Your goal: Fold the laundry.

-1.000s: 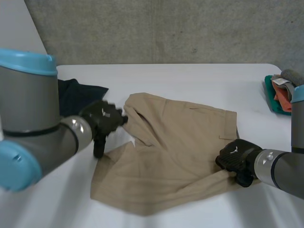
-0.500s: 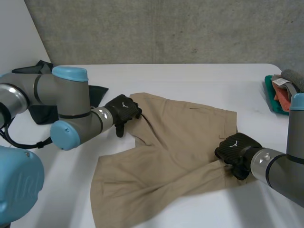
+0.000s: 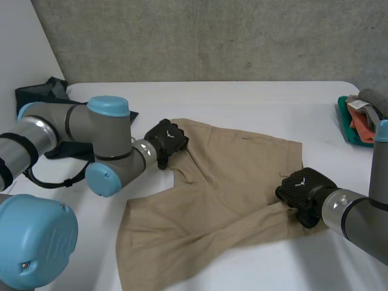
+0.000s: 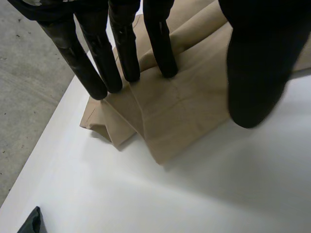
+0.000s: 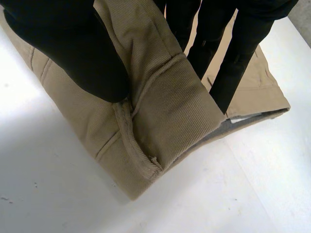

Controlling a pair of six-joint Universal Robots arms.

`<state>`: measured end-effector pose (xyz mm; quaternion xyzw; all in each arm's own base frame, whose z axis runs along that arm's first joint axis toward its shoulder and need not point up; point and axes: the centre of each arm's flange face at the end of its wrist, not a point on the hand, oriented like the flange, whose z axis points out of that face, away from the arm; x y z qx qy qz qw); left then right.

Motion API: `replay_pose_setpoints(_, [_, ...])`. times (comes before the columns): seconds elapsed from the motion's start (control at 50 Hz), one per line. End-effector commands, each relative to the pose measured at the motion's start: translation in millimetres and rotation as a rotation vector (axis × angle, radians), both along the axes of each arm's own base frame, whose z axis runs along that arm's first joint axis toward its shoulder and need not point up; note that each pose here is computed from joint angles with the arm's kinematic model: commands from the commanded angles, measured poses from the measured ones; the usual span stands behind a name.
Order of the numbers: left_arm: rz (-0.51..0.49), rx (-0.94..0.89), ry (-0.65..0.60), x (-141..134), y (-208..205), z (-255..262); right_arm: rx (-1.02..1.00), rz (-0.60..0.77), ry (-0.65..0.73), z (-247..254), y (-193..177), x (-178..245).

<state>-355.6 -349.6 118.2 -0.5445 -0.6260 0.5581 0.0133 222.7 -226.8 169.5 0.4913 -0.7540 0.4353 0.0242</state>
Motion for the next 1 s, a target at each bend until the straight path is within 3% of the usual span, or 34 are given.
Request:
replay_pose_setpoints(0.02, [-0.012, -0.023, -0.042, -0.7, 1.7, -3.6, -0.010, -0.007, -0.010, 4.1, 0.5, -0.6])
replay_pose_setpoints(0.18, [0.039, -0.037, -0.083, 3.7, 1.3, -3.9, -0.011, -0.014, -0.024, 6.5, 2.0, -0.1])
replay_pose_setpoints(0.46, [0.351, -0.069, -0.268, 53.2, 17.0, 36.4, 0.005, 0.008, -0.021, 8.9, 10.8, 3.2])
replay_pose_setpoints(0.56, [0.375, -0.031, -0.279, 58.5, 16.5, 32.1, 0.024, 0.019, -0.011, 7.8, 15.8, 4.7])
replay_pose_setpoints(0.66, [0.352, 0.013, -0.240, 55.1, 20.9, 35.3, 0.026, 0.026, -0.012, 7.9, 19.3, 5.8])
replay_pose_setpoints(0.82, [0.443, 0.062, -0.077, 72.9, 46.6, 84.8, 0.000, 0.014, -0.038, 12.9, 18.1, 6.6])
replay_pose_setpoints(0.92, [0.390, 0.163, 0.057, 85.2, 99.6, 110.6, 0.007, -0.020, -0.085, 14.9, 16.7, 7.9])
replay_pose_setpoints(1.0, [0.330, 0.244, 0.085, 92.4, 141.9, 110.0, 0.014, -0.062, -0.141, 17.6, 14.2, 10.0])
